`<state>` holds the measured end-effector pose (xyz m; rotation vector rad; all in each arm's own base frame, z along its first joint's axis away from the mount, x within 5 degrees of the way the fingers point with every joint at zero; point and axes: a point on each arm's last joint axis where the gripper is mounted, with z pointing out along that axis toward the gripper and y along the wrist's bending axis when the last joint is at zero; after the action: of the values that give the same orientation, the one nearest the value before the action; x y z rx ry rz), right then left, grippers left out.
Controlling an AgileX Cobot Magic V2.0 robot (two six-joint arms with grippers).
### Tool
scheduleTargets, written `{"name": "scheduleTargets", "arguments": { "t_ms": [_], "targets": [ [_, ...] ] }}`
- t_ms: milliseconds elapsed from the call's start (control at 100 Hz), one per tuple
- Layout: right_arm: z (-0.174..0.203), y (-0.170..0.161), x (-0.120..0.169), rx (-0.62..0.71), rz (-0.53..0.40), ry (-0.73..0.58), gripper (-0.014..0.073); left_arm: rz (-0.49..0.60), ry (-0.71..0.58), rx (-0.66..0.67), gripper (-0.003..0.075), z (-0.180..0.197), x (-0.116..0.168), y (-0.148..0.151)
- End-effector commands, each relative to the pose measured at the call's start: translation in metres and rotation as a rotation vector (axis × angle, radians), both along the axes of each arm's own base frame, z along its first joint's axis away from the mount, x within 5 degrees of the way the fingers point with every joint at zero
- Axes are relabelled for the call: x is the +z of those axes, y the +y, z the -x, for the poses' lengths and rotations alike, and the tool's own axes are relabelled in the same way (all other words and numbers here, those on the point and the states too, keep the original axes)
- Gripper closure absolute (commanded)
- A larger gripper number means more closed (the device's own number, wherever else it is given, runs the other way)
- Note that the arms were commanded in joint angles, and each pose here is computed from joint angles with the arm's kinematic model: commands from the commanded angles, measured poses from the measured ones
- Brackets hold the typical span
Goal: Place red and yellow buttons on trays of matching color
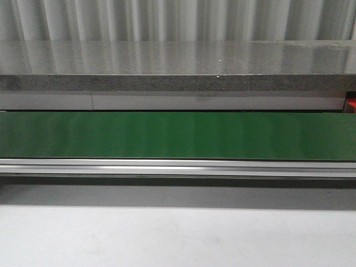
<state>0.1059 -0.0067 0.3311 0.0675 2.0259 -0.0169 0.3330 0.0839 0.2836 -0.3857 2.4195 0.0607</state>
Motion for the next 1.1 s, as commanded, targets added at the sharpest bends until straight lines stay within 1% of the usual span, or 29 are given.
{"name": "scheduleTargets", "arguments": {
  "t_ms": [0,110,220,420,580,770,840,910,950,1000,1030,1050,1080,1090],
  "targets": [
    [-0.001,-0.001,0.014,-0.001,0.02,-0.091,0.0663,-0.028,-0.098,0.051,0.0081,-0.008,0.009,0.02],
    [-0.001,-0.001,0.014,-0.001,0.02,-0.091,0.0663,-0.016,-0.051,0.094,0.0081,-0.02,-0.013,0.041],
    [-0.001,-0.001,0.014,-0.001,0.02,-0.091,0.0663,-0.007,-0.02,0.109,0.0081,-0.035,-0.03,0.052],
    [-0.001,-0.001,0.014,-0.001,0.02,-0.091,0.0663,-0.021,-0.044,0.108,0.0081,-0.066,-0.041,0.064],
    [-0.001,-0.001,0.014,-0.001,0.02,-0.091,0.0663,-0.018,-0.034,0.107,0.0081,-0.088,-0.054,0.073],
    [-0.001,-0.001,0.014,-0.001,0.02,-0.091,0.0663,-0.011,-0.011,0.107,0.0082,-0.097,-0.069,0.076],
    [-0.001,-0.001,0.014,-0.001,0.02,-0.091,0.0663,-0.017,-0.013,0.105,0.0096,-0.099,-0.071,0.077],
    [-0.001,-0.001,0.014,-0.001,0.02,-0.091,0.0663,-0.03,-0.007,0.099,0.016,-0.099,-0.072,0.078],
    [-0.001,-0.001,0.014,-0.001,0.02,-0.091,0.0663,-0.041,-0.004,0.094,0.0226,-0.099,-0.072,0.078],
    [-0.001,-0.001,0.014,-0.001,0.02,-0.091,0.0663,-0.05,0.007,0.089,0.033,-0.098,-0.073,0.078],
    [-0.001,-0.001,0.014,-0.001,0.02,-0.091,0.0663,-0.055,0.013,0.086,0.0418,-0.097,-0.072,0.079],
    [-0.001,-0.001,0.014,-0.001,0.02,-0.091,0.0663,-0.06,0.019,0.084,0.0454,-0.097,-0.072,0.079],
    [-0.001,-0.001,0.014,-0.001,0.02,-0.091,0.0663,-0.067,0.024,0.081,0.0546,-0.096,-0.07,0.079],
    [-0.001,-0.001,0.014,-0.001,0.02,-0.091,0.0663,-0.068,0.025,0.081,0.0564,-0.095,-0.069,0.079]
  ]
}}
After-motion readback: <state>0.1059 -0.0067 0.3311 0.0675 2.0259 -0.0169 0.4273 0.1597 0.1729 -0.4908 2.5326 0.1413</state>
